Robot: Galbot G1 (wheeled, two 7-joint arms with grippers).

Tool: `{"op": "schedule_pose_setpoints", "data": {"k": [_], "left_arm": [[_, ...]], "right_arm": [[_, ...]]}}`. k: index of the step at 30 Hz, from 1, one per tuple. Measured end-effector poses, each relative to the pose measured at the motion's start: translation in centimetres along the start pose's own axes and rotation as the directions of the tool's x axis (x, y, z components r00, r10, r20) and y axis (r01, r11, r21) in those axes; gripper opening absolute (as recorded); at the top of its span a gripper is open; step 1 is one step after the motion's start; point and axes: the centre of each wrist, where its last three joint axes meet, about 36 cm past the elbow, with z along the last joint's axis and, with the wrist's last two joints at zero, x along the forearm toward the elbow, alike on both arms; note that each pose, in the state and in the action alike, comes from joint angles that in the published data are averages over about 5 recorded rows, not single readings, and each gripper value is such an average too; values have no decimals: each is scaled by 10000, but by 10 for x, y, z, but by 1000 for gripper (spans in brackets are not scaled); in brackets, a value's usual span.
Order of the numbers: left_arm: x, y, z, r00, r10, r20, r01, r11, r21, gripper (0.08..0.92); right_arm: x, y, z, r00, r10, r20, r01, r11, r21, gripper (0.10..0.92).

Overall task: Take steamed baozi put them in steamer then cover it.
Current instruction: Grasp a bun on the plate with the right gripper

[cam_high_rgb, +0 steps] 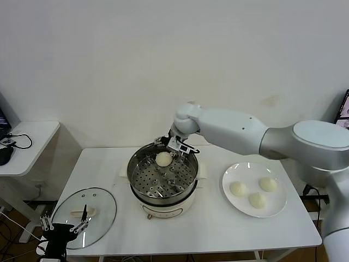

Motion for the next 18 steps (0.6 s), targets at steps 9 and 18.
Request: {"op": "schedule_pose_setpoints", "data": {"k": [9,18], "left_arm": [[-1,1,-1,9998,197,64,-196,9998,-96,823],[-9,2,-1,9992,346,182,-343,9993,-179,823]], "right_arm": [[81,55,26,9981,-243,-563,69,9569,-2902,823],[115,168,41,9889,-1051,-1048,230,8062,-5912,823]]}}
